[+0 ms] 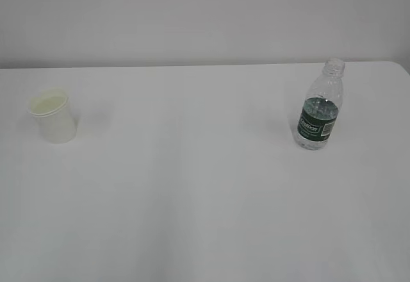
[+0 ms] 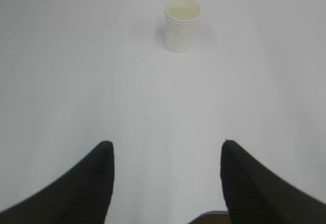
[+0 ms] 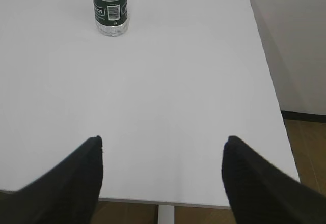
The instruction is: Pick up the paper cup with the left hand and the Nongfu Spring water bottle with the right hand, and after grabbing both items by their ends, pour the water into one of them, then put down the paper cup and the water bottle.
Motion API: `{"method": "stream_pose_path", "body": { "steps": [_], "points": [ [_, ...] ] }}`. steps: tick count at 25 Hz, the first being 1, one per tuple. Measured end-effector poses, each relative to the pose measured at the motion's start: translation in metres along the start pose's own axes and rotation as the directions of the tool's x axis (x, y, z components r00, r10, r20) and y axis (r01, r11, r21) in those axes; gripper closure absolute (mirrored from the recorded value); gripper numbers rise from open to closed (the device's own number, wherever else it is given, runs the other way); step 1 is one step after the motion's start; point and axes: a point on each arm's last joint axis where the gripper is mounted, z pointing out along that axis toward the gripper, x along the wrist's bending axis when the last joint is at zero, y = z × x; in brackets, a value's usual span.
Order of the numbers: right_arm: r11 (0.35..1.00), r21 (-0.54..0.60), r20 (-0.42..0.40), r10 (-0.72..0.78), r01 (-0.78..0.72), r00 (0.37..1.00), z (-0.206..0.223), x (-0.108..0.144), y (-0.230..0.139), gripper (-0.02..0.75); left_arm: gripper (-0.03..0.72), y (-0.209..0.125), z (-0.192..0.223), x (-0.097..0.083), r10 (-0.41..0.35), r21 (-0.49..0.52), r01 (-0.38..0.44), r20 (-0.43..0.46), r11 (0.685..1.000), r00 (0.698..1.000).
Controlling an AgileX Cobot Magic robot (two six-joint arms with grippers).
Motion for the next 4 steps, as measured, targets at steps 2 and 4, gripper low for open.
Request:
{"method": "stream_pose_path", "body": {
  "steps": [2,4],
  "points": [
    [1.0,0.0,0.0,0.0,0.0,1.0,0.0,0.0,0.0,0.184,0.225,0.0,0.0,0.0,0.0,0.0,0.0,0.0,1.0,1.0],
    [1.0,0.0,0.0,0.0,0.0,1.0,0.0,0.0,0.0,0.184,0.226,0.0,0.0,-0.0001,-0.001,0.0,0.001,0.001,1.0,1.0]
  ]
}}
